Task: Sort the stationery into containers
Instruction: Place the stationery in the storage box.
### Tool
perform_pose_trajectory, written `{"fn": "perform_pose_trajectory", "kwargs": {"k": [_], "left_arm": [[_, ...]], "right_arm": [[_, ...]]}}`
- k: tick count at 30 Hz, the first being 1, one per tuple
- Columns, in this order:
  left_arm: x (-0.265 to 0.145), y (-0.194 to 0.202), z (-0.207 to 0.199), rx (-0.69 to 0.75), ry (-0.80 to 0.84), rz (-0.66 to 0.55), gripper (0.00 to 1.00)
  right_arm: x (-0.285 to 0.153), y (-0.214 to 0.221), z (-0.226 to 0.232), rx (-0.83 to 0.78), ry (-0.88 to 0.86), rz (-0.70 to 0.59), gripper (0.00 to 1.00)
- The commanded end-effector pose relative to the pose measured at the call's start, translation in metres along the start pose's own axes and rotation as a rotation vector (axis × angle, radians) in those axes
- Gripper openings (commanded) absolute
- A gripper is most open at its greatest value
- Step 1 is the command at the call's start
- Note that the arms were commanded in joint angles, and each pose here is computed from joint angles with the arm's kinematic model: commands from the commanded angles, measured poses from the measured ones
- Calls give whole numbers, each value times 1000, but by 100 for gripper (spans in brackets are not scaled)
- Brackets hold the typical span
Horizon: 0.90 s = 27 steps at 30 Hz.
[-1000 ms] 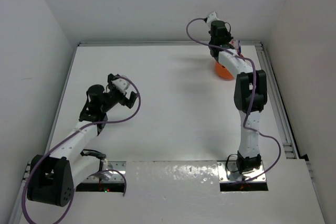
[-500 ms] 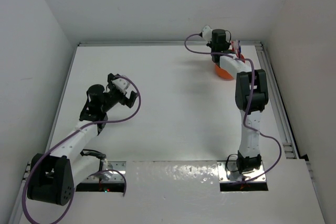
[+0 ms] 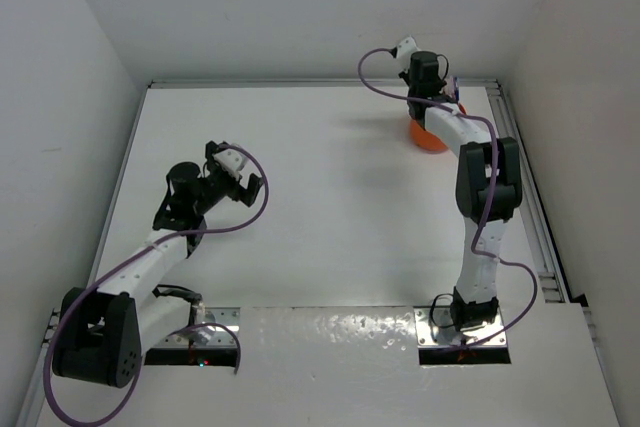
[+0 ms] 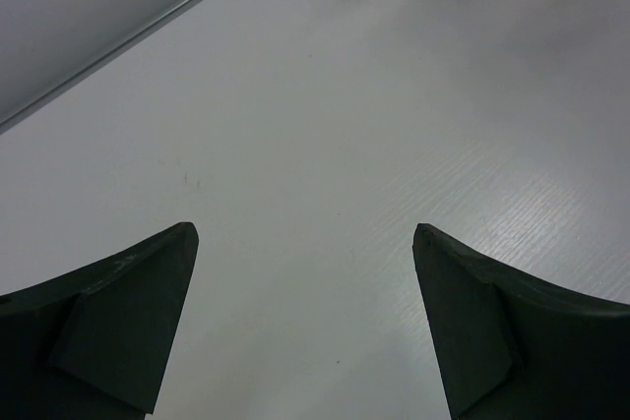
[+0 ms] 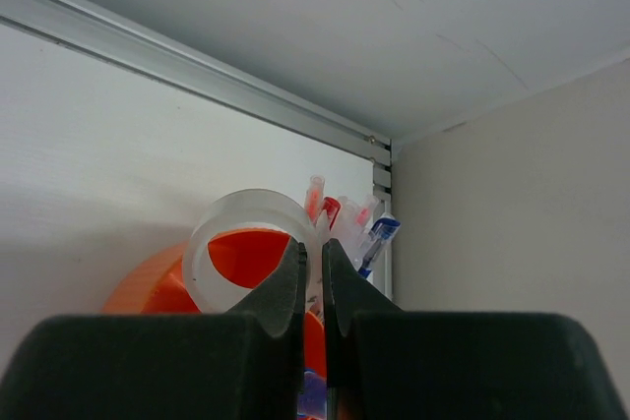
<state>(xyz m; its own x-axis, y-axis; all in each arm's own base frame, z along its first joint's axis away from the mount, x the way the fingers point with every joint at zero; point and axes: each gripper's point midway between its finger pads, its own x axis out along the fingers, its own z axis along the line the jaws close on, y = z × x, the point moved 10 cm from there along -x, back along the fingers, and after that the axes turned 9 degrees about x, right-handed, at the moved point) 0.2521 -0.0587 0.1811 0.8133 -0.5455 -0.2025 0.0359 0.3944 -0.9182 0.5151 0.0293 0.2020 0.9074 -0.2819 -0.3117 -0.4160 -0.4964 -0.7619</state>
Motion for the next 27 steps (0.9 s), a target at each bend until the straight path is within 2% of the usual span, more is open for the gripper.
{"fn": "perform_pose_trajectory", "kwargs": {"k": [1, 16, 27], "left_arm": [[-1, -5, 3, 5, -24, -37, 89], [-2, -5, 3, 3, -31, -39, 89], [-2, -6, 3, 3, -34, -41, 89]], "right_arm": [[-5, -10, -10, 82, 28, -41, 0], [-15, 14, 11, 177, -19, 13, 0], [-43, 34, 10, 202, -8, 33, 0]]}}
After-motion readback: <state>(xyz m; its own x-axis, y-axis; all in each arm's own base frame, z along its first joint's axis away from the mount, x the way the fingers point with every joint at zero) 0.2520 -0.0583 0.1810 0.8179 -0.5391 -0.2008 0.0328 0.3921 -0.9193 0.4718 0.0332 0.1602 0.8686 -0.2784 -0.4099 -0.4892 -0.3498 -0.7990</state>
